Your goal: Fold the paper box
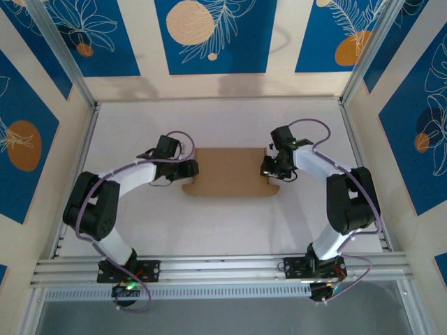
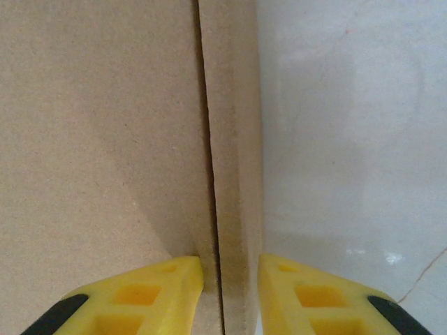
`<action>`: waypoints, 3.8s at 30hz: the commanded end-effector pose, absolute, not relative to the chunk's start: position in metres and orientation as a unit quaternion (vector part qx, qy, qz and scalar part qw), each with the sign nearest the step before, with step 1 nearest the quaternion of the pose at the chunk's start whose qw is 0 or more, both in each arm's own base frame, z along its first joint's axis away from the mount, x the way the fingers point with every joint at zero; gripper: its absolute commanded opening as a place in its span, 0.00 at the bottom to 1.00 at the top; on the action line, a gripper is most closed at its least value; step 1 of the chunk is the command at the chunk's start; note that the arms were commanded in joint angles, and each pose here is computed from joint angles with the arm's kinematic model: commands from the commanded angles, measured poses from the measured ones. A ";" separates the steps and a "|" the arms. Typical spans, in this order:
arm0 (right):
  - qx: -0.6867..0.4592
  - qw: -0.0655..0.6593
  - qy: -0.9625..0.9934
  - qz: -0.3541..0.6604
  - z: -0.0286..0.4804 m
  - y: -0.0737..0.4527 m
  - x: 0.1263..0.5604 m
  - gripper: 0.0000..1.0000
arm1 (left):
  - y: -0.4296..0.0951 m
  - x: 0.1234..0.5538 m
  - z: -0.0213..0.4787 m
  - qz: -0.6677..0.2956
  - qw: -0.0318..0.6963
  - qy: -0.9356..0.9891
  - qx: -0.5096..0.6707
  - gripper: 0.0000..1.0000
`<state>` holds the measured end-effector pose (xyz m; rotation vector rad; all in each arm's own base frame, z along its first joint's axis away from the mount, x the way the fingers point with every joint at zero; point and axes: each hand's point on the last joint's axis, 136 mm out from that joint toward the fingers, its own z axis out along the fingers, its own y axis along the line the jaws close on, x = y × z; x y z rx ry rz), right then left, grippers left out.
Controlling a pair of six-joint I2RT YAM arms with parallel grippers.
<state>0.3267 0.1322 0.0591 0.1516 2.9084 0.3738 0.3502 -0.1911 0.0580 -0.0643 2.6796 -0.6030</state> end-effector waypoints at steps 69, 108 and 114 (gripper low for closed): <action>0.161 0.115 0.872 0.447 0.121 0.135 0.339 0.88 | -0.178 0.287 -0.028 -0.253 -0.016 0.967 0.010 0.02; 0.171 0.062 0.843 0.506 0.105 0.167 0.347 0.50 | -0.164 0.315 0.030 -0.247 0.048 0.968 0.021 0.33; 0.218 0.012 0.832 0.510 0.109 0.164 0.335 0.36 | -0.165 0.333 0.130 -0.144 0.238 0.950 0.141 0.50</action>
